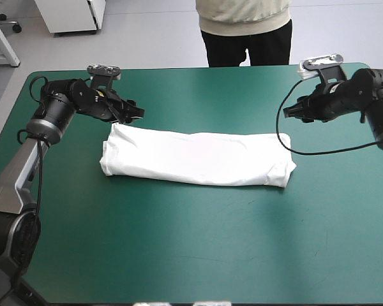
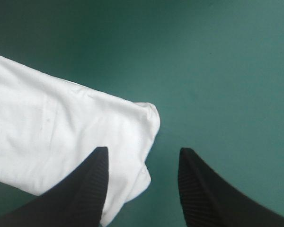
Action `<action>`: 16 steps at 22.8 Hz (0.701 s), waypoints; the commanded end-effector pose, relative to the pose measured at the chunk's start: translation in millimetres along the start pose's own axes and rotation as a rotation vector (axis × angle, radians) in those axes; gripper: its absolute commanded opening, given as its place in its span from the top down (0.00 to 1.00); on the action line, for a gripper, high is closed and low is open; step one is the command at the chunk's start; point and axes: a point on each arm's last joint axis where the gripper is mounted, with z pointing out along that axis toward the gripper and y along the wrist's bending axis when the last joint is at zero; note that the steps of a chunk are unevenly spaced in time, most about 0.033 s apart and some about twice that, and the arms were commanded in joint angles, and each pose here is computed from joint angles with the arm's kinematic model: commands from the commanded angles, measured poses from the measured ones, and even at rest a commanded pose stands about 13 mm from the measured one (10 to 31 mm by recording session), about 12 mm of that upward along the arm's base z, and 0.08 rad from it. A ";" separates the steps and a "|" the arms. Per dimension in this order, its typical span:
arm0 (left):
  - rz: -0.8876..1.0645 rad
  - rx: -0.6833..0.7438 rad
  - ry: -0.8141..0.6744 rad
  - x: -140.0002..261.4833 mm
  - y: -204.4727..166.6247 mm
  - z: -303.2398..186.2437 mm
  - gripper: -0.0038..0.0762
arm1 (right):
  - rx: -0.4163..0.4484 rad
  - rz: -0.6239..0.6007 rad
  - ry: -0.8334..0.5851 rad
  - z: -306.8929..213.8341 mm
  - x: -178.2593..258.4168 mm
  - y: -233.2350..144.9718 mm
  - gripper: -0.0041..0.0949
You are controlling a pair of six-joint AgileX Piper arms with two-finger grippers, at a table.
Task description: Fold the cloth
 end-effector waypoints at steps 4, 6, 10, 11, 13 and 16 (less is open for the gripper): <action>0.147 0.249 -0.072 -7.9 -93.7 -7.7 0.36 | 0.066 0.158 -0.046 -27.6 46.9 -35.3 0.53; 0.180 0.273 -0.049 -4.0 -112.1 7.1 0.36 | 0.032 0.210 -0.030 -16.6 69.8 -38.4 0.56; 0.168 0.312 0.030 4.8 -124.9 40.4 0.36 | 0.001 0.249 0.024 2.7 99.4 -36.9 0.58; 0.156 0.327 0.042 6.3 -126.1 49.5 0.37 | 0.000 0.250 0.031 5.0 101.8 -36.8 0.58; 0.151 0.362 0.067 10.2 -128.8 66.5 0.54 | 0.002 0.255 0.015 5.0 100.4 -37.1 0.58; 0.133 0.395 0.085 14.9 -132.6 87.5 0.95 | -0.005 0.260 -0.017 5.0 97.5 -36.9 0.58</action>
